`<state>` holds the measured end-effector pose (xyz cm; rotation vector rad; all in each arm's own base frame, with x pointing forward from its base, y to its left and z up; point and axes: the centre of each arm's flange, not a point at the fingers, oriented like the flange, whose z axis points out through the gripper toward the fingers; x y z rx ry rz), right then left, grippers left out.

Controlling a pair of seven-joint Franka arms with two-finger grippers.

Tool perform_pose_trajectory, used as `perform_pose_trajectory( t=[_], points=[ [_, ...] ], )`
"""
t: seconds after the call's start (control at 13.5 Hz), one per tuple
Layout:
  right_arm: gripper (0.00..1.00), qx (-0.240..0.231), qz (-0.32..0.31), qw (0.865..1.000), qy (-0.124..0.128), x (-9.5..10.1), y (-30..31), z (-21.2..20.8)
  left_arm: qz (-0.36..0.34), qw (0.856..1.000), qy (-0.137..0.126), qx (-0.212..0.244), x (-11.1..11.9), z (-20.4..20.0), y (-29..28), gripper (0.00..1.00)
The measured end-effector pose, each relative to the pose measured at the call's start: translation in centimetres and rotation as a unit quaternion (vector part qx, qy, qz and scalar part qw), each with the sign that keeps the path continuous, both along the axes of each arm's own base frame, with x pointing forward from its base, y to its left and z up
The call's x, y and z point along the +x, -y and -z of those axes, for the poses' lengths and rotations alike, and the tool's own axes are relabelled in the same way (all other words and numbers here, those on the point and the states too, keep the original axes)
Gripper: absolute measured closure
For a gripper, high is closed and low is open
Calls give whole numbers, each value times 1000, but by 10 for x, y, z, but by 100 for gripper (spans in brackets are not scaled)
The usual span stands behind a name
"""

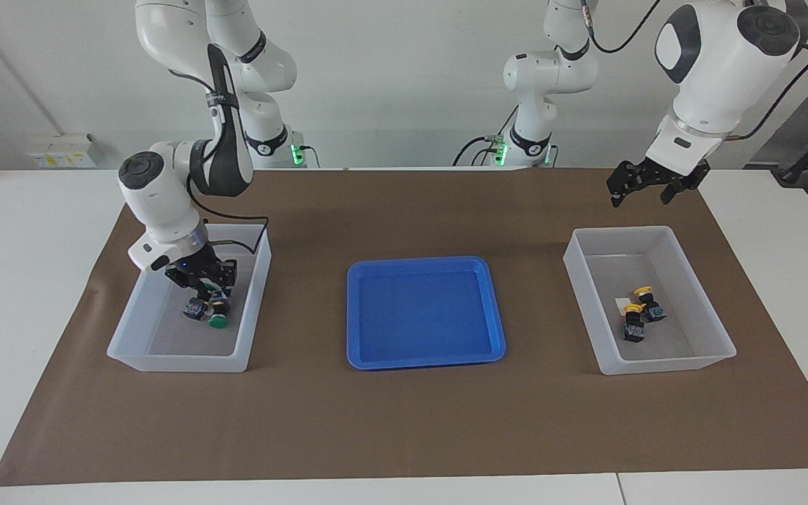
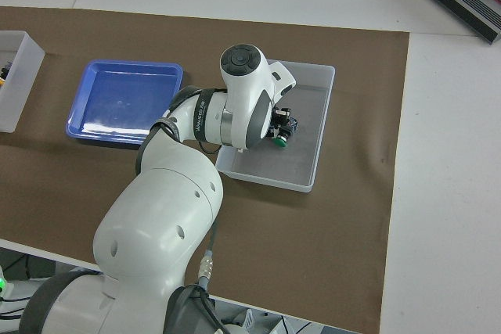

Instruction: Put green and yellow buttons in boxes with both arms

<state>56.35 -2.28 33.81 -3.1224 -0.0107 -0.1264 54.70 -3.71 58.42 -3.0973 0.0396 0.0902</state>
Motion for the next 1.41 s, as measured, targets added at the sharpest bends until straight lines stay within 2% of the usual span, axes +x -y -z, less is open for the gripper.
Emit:
perform_pose_trajectory(
  t=[0.07,0.22,0.3,0.37,0.52,0.74,1.04,1.19,1.41],
  points=[
    [22,0,2,1000,6,1,1,-3,-3,1000,3,-2,0,-1,5,0],
    [0,2,23,999,35,12,1,-29,1,1000,6,-2,0,-1,17,0],
    [0,3,32,998,51,17,1,-53,2,1000,7,-2,0,-1,20,0],
    [0,1,34,998,55,20,1,-82,3,1000,8,-2,0,-1,21,0],
    [0,-12,29,999,42,18,1,-143,3,1000,11,-3,1,-2,20,0],
    [0,-20,42,999,21,4,4,-222,0,1000,20,-4,3,-3,18,0],
    [0,-22,93,995,-17,-24,14,-284,-6,999,30,-10,3,-10,12,0],
    [0,-22,107,994,-27,-33,18,-309,-12,999,35,-39,1,-18,15,0],
    [0,-22,113,993,-40,-36,24,-310,-16,998,37,-51,0,-21,14,0]
  ],
)
